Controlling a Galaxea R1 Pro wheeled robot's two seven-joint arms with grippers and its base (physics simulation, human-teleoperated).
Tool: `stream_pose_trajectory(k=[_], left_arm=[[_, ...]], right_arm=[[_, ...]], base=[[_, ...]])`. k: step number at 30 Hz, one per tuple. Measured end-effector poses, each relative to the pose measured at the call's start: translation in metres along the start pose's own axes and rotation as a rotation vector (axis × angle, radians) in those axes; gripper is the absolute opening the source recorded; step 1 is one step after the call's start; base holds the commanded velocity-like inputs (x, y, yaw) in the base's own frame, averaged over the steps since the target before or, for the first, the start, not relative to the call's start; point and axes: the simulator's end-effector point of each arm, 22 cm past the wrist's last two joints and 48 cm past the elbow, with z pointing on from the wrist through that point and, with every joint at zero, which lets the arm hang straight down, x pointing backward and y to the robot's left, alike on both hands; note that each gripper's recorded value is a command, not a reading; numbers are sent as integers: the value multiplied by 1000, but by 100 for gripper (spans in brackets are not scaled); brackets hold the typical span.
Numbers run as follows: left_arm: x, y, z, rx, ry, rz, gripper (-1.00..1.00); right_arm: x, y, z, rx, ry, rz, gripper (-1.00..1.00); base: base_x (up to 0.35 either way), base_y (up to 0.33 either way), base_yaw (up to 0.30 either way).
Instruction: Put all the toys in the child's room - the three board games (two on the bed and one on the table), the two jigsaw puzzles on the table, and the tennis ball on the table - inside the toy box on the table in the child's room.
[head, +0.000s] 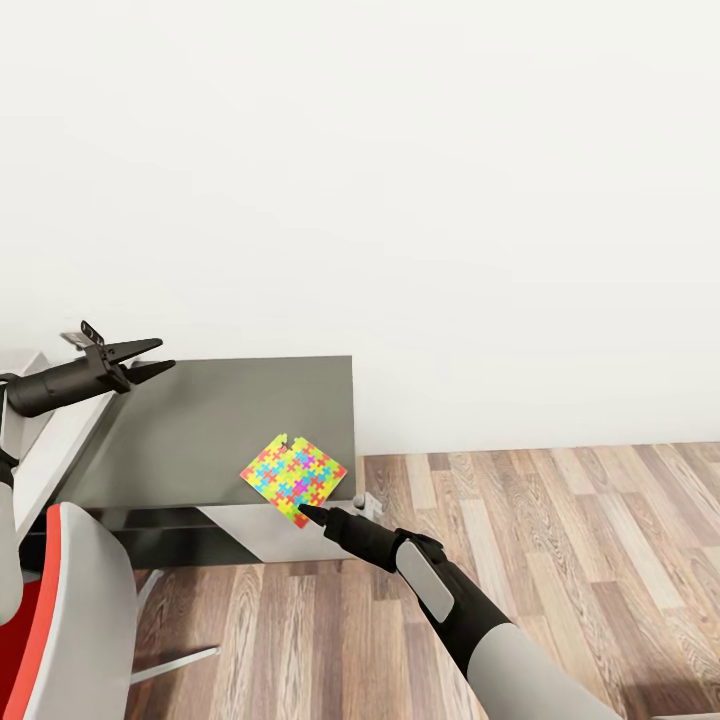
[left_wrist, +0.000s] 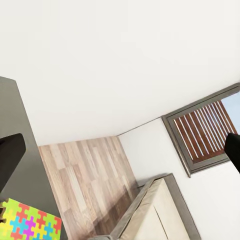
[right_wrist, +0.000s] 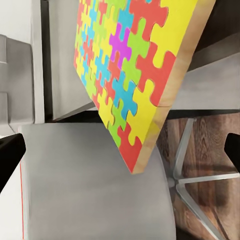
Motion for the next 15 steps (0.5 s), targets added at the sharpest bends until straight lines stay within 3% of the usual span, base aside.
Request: stream_pose_trajectory(k=[15], left_arm=[[-2,-1,-2,2,-9,1,100]], right_arm=[[0,0,0,0,0,0,100]], base=[[48,0,0]])
